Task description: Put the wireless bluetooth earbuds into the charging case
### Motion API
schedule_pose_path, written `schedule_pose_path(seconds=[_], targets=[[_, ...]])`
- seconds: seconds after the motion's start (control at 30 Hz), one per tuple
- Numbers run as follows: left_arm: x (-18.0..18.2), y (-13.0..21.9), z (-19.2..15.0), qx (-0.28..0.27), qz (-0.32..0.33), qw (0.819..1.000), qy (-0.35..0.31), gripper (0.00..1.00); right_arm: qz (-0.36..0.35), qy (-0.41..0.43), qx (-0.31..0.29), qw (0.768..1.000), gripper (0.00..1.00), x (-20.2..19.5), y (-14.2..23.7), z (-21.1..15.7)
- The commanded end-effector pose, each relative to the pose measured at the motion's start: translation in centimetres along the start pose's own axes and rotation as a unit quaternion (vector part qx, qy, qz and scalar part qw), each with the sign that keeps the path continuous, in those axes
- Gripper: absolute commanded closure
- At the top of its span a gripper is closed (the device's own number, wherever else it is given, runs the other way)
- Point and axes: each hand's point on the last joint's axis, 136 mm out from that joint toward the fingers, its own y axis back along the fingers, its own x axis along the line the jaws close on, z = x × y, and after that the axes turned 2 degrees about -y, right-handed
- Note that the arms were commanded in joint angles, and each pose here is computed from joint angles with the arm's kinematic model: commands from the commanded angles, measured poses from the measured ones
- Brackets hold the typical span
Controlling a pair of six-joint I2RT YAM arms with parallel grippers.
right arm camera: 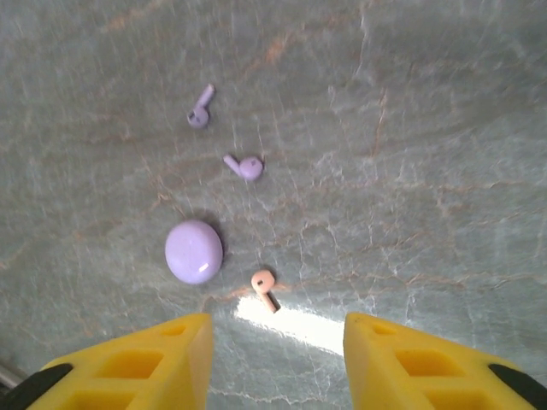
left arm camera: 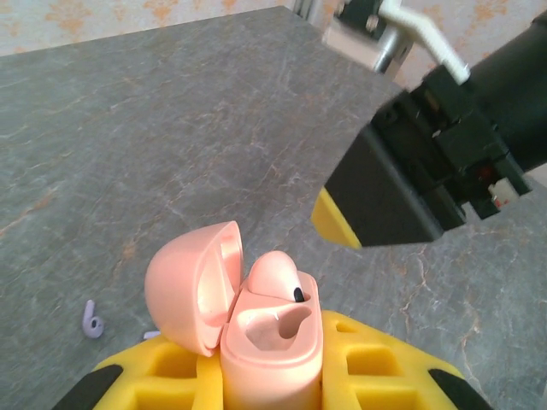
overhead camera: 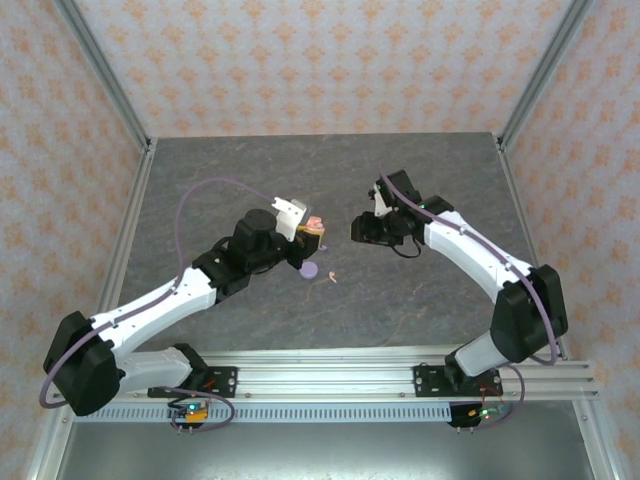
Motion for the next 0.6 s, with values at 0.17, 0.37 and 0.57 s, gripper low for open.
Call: schedule_pose_path(seconds=[0.17, 0.37, 0.57], targets=[[2.2, 2.9, 0.9, -0.005, 0.067, 0.998, -0.009, 0.86, 0.003, 0.047, 0.089, 0.995, 0.61, 0.6, -5.0, -4.1], [3.0, 3.9, 0.7, 0.007, 0.091, 0.996, -0.011, 0.86, -0.02, 0.086, 0.119, 0.989, 0.66, 1.5, -7.7, -6.1], [3.3, 4.9, 1.0, 0.003, 0.102, 0.995, -0.014, 0.86, -0.049, 0.103, 0.135, 0.984, 0.71, 1.4, -9.8, -7.3]])
